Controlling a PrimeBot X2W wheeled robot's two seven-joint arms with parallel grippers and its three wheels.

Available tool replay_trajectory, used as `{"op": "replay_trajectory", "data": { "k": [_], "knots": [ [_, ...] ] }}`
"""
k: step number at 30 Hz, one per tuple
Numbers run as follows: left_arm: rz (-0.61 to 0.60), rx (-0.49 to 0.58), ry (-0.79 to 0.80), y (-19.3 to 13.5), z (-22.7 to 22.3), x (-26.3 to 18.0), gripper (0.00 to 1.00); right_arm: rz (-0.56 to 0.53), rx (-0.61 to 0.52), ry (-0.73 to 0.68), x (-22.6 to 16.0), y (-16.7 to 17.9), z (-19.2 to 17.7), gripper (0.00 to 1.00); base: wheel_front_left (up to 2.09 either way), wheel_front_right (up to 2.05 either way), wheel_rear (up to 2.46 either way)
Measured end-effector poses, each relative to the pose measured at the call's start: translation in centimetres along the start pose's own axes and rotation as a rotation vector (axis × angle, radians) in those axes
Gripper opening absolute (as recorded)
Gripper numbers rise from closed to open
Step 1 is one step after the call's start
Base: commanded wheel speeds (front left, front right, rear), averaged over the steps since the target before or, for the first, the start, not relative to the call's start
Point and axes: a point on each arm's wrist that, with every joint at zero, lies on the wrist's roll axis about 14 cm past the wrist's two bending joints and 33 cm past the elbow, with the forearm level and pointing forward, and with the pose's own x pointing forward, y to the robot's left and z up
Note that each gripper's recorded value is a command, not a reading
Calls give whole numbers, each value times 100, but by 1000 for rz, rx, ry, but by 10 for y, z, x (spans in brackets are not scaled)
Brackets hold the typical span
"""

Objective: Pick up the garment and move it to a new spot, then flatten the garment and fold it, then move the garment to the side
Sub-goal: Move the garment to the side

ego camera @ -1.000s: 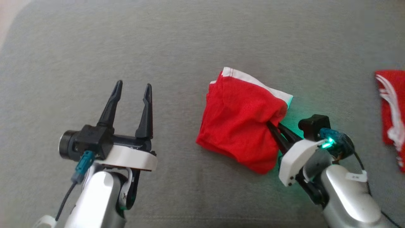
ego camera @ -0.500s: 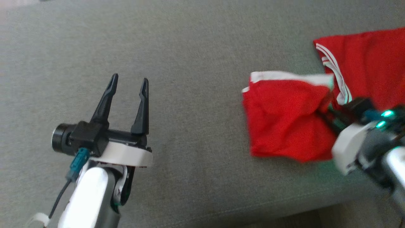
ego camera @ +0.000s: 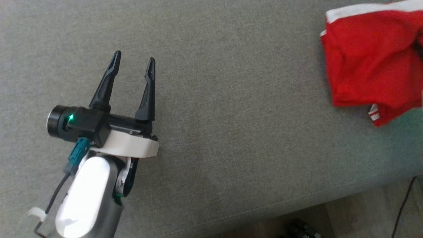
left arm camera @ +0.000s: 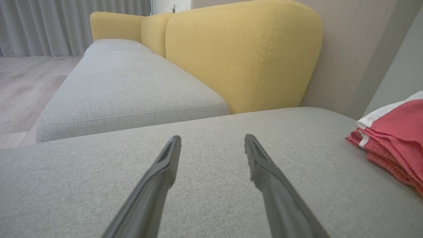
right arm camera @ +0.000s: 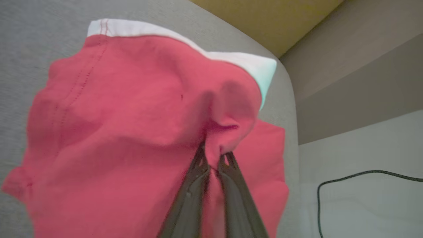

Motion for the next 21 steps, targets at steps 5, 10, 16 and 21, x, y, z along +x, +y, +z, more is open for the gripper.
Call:
{"op": "replay_trajectory", "data": {
  "k": [5, 10, 16, 21],
  "knots": [
    [-9, 0, 11, 3, -11, 6, 100, -54, -24, 53, 9, -24, -6, 0, 0, 0, 0],
    [-28, -8, 17, 4, -21, 18, 100, -141, 17, 82, 21, -52, -11, 0, 0, 0, 0],
    [-42, -17, 30, 3, -33, 23, 100, -206, 132, 88, 38, -51, -25, 0, 0, 0, 0],
    [-42, -19, 32, 4, -37, 26, 100, -230, 216, 88, 49, -40, -39, 0, 0, 0, 0]
  ]
}}
